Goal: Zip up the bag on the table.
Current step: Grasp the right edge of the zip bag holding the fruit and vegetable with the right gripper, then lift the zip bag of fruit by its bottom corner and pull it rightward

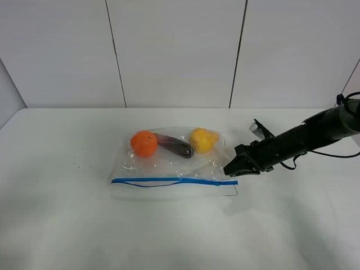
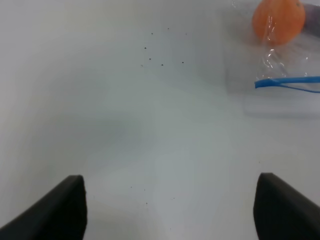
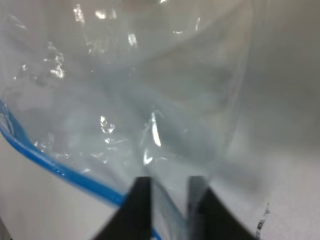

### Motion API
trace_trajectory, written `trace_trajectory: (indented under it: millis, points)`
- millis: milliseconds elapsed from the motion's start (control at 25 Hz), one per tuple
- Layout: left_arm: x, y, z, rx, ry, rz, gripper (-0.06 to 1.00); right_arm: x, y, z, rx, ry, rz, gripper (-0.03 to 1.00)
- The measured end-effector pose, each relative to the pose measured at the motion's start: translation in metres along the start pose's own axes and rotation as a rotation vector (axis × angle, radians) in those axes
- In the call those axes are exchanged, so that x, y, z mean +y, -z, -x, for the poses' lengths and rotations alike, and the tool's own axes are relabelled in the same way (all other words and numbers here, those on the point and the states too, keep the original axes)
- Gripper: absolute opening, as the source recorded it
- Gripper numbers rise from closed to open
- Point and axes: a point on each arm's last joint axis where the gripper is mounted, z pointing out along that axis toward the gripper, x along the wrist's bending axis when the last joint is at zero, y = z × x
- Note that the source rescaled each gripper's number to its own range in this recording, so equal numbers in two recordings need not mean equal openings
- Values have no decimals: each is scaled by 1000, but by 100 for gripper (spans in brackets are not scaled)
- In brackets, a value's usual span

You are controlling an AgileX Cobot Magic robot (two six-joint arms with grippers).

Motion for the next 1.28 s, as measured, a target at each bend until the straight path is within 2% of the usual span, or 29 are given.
trace_trajectory:
  millis: [80, 480, 680, 800, 1080, 1280]
  points:
    - [0, 0, 0, 0, 0, 0, 91, -1, 0, -2, 19, 13, -6, 0]
    - [0, 0, 0, 0, 0, 0, 91, 1, 3, -12, 156, -2, 8, 0]
    - [0, 0, 0, 0, 0, 0, 91, 3, 7, -27, 321, -50, 22, 0]
    - [0, 0, 0, 0, 0, 0, 91, 6, 9, -31, 382, -100, 46, 0]
    - [0, 0, 0, 0, 0, 0, 91, 8, 10, -33, 402, -224, 39, 0]
    - [0, 0, 0, 0, 0, 0, 91, 11, 15, -50, 409, -212, 46, 0]
